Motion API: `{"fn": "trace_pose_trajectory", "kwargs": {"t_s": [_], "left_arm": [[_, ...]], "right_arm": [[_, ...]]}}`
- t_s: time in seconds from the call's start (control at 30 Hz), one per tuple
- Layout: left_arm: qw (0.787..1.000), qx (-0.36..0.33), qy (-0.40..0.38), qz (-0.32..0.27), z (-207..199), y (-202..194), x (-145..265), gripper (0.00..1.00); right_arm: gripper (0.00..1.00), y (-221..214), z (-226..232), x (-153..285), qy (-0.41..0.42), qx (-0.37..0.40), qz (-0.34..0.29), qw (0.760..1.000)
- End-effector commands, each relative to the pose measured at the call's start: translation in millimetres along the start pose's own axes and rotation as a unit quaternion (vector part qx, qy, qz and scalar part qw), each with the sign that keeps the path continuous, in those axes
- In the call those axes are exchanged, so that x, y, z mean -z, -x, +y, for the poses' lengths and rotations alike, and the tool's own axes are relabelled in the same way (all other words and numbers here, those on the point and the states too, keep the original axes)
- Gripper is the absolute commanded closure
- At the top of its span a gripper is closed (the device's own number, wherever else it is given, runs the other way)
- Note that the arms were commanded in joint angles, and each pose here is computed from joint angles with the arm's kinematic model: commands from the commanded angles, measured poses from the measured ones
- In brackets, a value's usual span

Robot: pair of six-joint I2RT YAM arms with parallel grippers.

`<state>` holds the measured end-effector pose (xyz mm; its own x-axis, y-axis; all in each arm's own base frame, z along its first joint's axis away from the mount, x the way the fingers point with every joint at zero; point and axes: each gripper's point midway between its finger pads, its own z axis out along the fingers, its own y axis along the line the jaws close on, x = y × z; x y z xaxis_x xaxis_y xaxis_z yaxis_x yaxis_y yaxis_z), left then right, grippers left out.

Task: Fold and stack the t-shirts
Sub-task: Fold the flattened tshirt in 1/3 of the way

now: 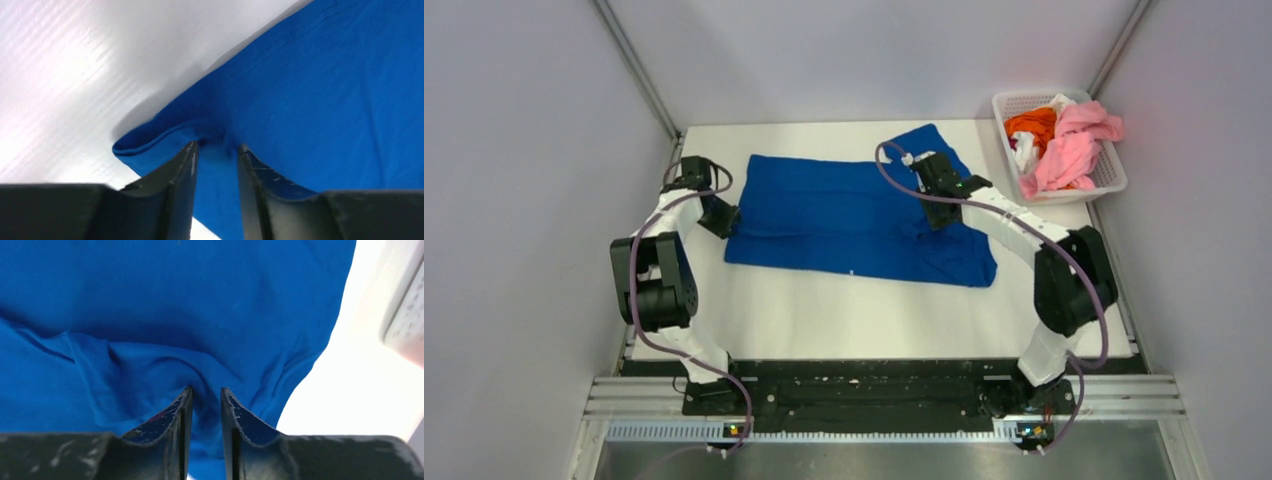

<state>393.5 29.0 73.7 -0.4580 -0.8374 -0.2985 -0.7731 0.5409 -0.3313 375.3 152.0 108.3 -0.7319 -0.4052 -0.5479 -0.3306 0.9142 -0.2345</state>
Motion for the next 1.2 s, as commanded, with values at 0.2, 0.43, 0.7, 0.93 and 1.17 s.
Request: {"fn": "trace_pose_trajectory", "kwargs": {"t_s": [0.2, 0.43, 0.7, 0.93, 1.17], "left_arm": [[0.997, -0.016, -0.049, -0.058, -45, 46, 34, 0.01], [0.984, -0.079, -0.160, -0.006, -67, 3, 58, 0.01], [0.979, -0.113, -0.162, 0.054, -50, -46, 36, 0.01], [0.981, -0.121, -0.138, 0.054, -34, -51, 28, 0.01], [0.984, -0.130, -0.115, 0.041, -27, -44, 28, 0.01]], "right_arm": [[0.03, 89, -57, -32, -0.100, -0.033, -0.083, 0.991], [0.01, 45, -11, 11, 0.035, -0.185, -0.121, 0.975], [0.01, 1, 50, 4, 0.178, -0.228, -0.099, 0.952], [0.01, 13, 62, -28, 0.189, -0.219, -0.087, 0.953], [0.01, 45, 65, -52, 0.189, -0.218, -0.100, 0.952]]}}
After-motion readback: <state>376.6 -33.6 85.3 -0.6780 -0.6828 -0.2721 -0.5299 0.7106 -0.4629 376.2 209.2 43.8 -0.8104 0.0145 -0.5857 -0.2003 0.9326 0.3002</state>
